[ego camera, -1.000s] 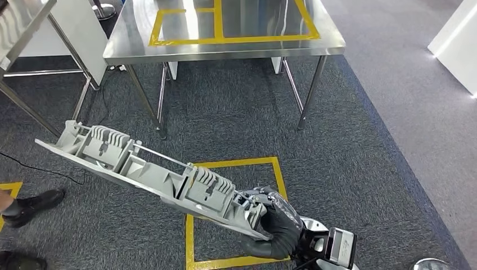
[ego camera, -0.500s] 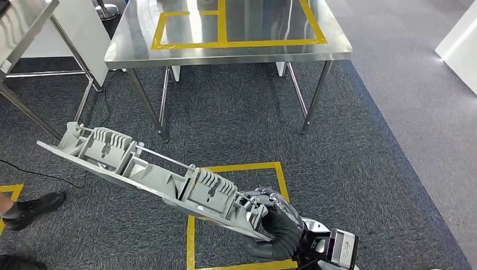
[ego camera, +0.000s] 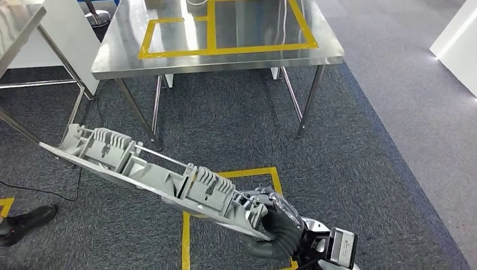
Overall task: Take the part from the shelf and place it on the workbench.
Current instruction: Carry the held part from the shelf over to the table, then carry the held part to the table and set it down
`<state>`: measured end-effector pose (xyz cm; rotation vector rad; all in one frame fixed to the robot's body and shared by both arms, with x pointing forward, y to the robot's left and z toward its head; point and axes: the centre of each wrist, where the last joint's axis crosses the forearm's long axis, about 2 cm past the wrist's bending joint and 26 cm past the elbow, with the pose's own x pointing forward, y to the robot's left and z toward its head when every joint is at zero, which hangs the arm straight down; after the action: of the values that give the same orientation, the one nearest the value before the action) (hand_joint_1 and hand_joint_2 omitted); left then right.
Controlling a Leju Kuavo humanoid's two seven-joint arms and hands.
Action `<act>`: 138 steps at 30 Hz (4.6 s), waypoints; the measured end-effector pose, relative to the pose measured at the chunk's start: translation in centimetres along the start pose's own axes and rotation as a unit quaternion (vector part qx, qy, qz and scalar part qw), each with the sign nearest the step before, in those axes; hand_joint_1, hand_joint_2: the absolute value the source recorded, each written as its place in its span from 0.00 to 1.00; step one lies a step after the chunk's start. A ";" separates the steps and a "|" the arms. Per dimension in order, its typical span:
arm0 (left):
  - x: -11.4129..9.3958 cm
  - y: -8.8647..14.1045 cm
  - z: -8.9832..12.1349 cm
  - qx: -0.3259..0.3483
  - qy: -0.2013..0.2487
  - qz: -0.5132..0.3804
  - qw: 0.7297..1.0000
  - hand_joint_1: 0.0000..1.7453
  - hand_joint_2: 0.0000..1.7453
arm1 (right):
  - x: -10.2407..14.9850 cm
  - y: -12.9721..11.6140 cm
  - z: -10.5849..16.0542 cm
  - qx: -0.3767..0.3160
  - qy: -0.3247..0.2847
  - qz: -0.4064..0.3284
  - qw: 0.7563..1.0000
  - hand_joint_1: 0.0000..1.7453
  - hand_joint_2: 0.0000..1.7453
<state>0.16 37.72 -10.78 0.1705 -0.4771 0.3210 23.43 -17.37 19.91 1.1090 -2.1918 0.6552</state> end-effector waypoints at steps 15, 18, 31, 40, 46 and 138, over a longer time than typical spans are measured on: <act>0.3 -0.2 -0.1 -0.009 -0.006 -0.002 1.000 0.00 1.00 | -0.3 -0.7 -0.3 0.001 0.005 0.016 1.000 1.00 1.00; 0.4 -0.3 -0.2 -0.010 -0.008 -0.002 1.000 0.00 1.00 | -0.3 -0.7 -0.3 0.001 0.004 0.016 1.000 1.00 1.00; 0.3 -0.1 -0.1 -0.009 -0.004 -0.008 1.000 0.00 1.00 | -0.7 -0.9 -0.4 0.012 0.012 0.010 1.000 1.00 1.00; 0.1 -0.9 -0.1 -0.009 -0.004 -0.001 1.000 0.00 1.00 | -0.6 -0.2 0.6 0.021 0.023 0.012 0.999 1.00 1.00; 0.4 -1.4 -0.2 -0.014 -0.007 -0.002 1.000 0.00 1.00 | -0.5 -0.3 0.7 0.025 0.027 0.014 0.999 1.00 1.00; 0.6 -0.5 -0.3 -0.013 -0.005 -0.025 1.000 0.00 1.00 | -0.5 0.3 0.5 0.020 0.011 0.014 1.000 1.00 1.00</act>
<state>1.01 37.49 -10.78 0.1591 -0.4856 0.2662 23.26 -17.27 19.17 1.0882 -2.1872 0.7243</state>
